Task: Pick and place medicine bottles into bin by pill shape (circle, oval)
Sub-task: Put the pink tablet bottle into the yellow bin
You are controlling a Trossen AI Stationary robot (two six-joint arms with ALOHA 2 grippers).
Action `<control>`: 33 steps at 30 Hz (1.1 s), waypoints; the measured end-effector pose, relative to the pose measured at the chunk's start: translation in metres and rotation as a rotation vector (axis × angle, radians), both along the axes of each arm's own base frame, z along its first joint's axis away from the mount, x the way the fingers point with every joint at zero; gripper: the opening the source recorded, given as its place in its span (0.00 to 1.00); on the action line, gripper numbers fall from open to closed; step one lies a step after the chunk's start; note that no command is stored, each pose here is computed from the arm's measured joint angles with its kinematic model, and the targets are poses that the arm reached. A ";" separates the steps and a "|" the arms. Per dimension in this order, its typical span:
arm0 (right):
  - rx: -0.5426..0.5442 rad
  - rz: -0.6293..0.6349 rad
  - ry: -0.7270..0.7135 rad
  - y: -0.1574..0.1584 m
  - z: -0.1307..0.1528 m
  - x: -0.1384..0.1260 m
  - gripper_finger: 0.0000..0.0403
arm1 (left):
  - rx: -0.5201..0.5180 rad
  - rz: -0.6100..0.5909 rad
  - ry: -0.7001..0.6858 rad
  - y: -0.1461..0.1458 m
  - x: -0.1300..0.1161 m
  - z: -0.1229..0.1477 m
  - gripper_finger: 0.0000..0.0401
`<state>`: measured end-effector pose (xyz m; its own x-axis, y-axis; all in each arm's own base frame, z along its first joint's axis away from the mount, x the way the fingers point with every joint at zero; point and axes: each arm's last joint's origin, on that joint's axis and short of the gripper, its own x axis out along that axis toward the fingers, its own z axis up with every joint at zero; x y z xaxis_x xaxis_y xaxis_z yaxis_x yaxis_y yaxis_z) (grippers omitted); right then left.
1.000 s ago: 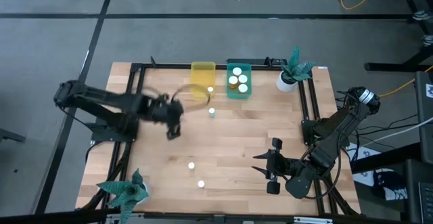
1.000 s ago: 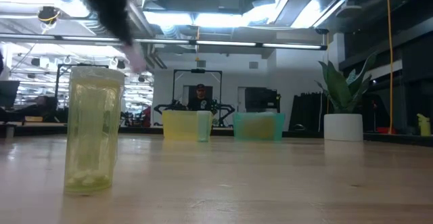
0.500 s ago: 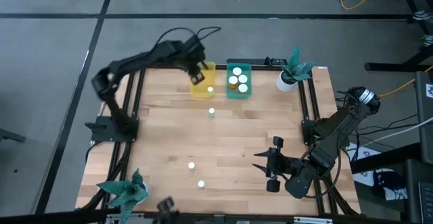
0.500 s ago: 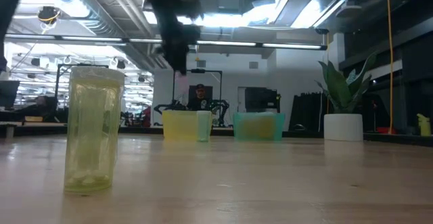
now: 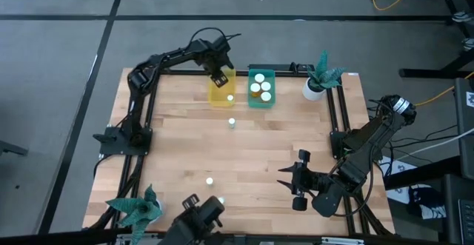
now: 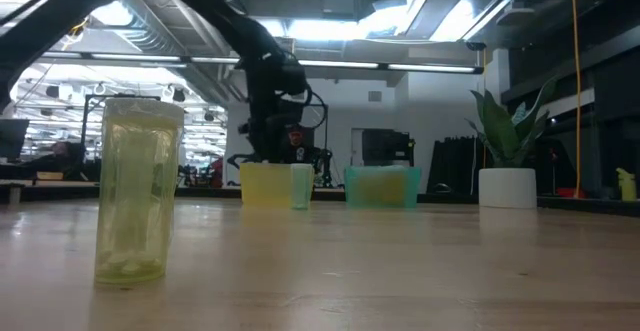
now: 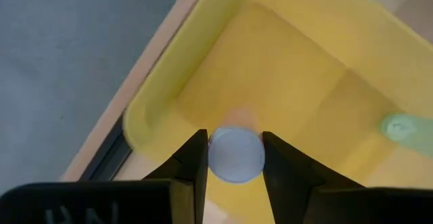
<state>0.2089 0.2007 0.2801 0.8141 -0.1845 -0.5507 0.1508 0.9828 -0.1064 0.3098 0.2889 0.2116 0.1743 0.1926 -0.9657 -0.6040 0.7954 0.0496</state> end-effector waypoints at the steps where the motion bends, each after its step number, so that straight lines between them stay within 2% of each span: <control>1: -0.001 0.000 0.001 0.000 0.000 0.000 0.39 | -0.004 -0.001 0.002 0.001 0.001 -0.003 0.25; 6: -0.002 -0.002 0.003 0.000 0.000 0.000 0.39 | -0.016 -0.009 0.013 0.002 0.004 -0.012 0.25; 22: 0.020 -0.011 0.003 0.000 0.000 0.000 0.39 | -0.014 -0.008 0.015 0.003 0.004 -0.012 0.35; 33: 0.021 -0.010 0.004 0.000 0.000 0.000 0.39 | 0.002 -0.005 0.030 0.003 0.003 -0.010 0.36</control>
<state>0.2086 0.2006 0.2797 0.8102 -0.1808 -0.5576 0.1602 0.9833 -0.0860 0.3132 0.2922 0.2019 0.1466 0.1940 -0.9700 -0.5983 0.7983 0.0692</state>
